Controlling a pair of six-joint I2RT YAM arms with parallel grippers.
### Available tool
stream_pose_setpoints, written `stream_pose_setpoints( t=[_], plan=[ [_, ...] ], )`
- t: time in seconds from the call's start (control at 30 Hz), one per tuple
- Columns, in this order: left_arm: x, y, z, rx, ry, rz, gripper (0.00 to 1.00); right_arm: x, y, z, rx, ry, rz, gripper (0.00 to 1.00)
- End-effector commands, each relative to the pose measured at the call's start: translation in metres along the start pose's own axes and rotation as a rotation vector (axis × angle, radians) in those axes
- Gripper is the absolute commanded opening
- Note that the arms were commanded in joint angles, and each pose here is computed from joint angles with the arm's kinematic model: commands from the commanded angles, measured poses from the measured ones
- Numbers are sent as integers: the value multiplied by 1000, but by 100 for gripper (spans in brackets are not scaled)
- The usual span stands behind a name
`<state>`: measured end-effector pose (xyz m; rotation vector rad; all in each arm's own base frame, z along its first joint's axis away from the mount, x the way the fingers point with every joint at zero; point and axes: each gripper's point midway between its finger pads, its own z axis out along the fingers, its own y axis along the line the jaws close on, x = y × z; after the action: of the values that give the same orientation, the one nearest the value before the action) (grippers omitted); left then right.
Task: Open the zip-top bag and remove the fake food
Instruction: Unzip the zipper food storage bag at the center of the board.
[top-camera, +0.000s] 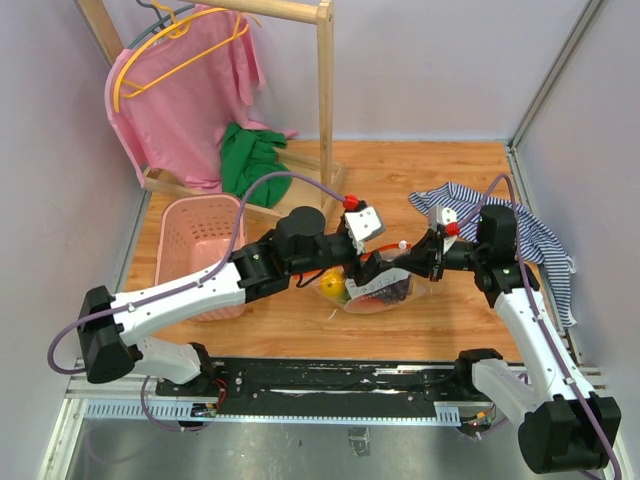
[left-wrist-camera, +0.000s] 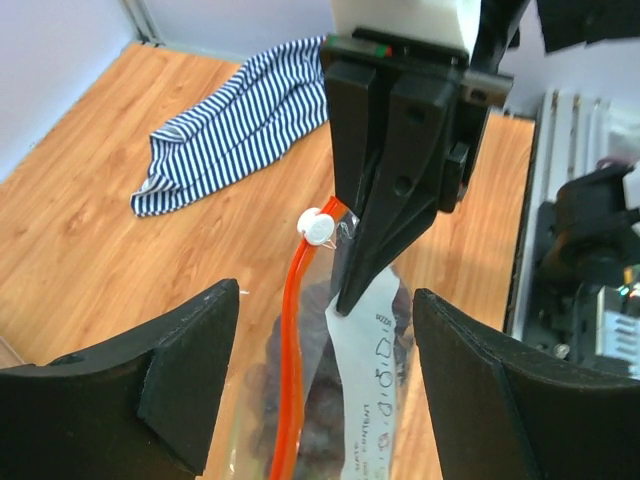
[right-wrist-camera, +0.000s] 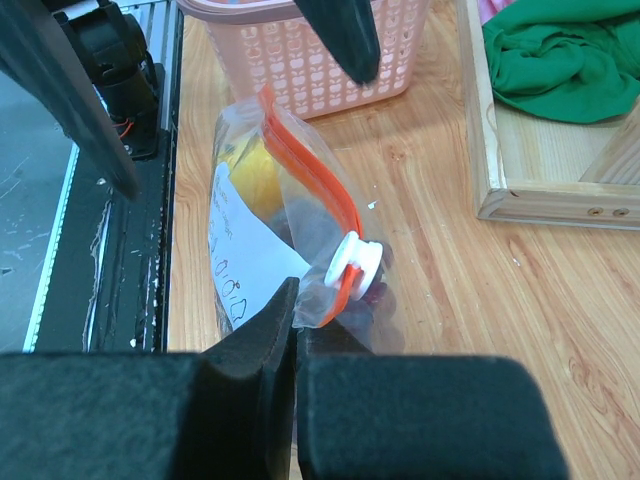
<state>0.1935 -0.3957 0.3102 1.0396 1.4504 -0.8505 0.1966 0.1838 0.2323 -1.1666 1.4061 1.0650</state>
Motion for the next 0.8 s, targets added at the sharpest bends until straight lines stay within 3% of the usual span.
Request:
stream_pose_setpoints(
  t=[0.0,0.33,0.5,0.77],
  plan=[
    [-3,-2,11,58,14,158,73,-13,5,3,-34,-14,-45,1],
    [-6,5,30,149,26,95,61,-13,7,3,-43,-15,-45,1],
    [-1,3,35,179,32,95,45,-12,7,3,-46,-14,-45,1],
    [3,-1,43,211,48,80,46,-12,7,4,-49,-13,-46,1]
  ],
)
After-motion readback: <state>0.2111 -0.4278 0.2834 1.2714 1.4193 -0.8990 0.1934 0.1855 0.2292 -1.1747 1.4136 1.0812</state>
